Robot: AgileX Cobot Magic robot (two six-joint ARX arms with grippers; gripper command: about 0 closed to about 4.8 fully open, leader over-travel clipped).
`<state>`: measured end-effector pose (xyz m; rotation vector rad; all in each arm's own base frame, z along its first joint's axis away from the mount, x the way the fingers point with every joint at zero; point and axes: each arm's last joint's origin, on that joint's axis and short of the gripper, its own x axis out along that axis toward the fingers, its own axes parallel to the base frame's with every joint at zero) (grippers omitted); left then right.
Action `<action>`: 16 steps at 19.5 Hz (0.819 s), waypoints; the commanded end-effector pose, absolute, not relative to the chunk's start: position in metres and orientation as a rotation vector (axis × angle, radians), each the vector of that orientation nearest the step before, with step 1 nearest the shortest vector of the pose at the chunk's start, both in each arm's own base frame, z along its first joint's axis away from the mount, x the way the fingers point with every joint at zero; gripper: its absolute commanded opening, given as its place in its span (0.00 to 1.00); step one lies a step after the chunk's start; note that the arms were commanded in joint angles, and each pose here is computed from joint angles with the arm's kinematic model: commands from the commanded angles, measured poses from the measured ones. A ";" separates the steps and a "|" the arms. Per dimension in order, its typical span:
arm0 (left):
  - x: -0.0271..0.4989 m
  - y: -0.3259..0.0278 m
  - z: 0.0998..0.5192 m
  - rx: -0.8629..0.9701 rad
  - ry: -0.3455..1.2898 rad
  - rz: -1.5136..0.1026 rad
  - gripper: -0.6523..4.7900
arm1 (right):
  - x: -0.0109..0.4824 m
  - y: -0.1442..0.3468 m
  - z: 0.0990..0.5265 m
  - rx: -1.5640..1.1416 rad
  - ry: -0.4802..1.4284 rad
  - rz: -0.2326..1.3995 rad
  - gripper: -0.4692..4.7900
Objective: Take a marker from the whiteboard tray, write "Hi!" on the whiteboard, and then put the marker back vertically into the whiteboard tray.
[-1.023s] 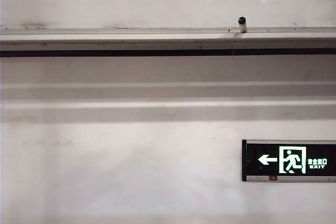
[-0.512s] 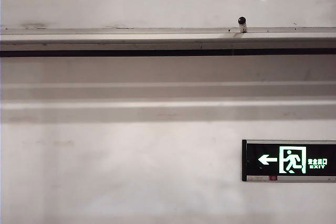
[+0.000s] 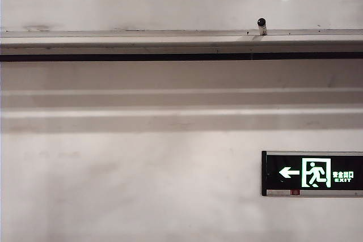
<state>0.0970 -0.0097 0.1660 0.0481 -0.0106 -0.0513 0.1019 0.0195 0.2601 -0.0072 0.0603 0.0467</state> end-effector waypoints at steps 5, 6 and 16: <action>0.097 -0.010 0.167 0.047 -0.022 -0.051 0.12 | 0.099 0.010 0.238 0.009 -0.010 -0.030 0.12; 0.097 -0.010 0.168 0.047 -0.022 -0.053 0.12 | 0.097 0.008 0.230 0.010 -0.018 -0.006 0.12; 0.097 -0.010 0.167 0.047 -0.022 -0.052 0.12 | 0.097 -0.001 0.168 0.036 -0.025 -0.059 0.12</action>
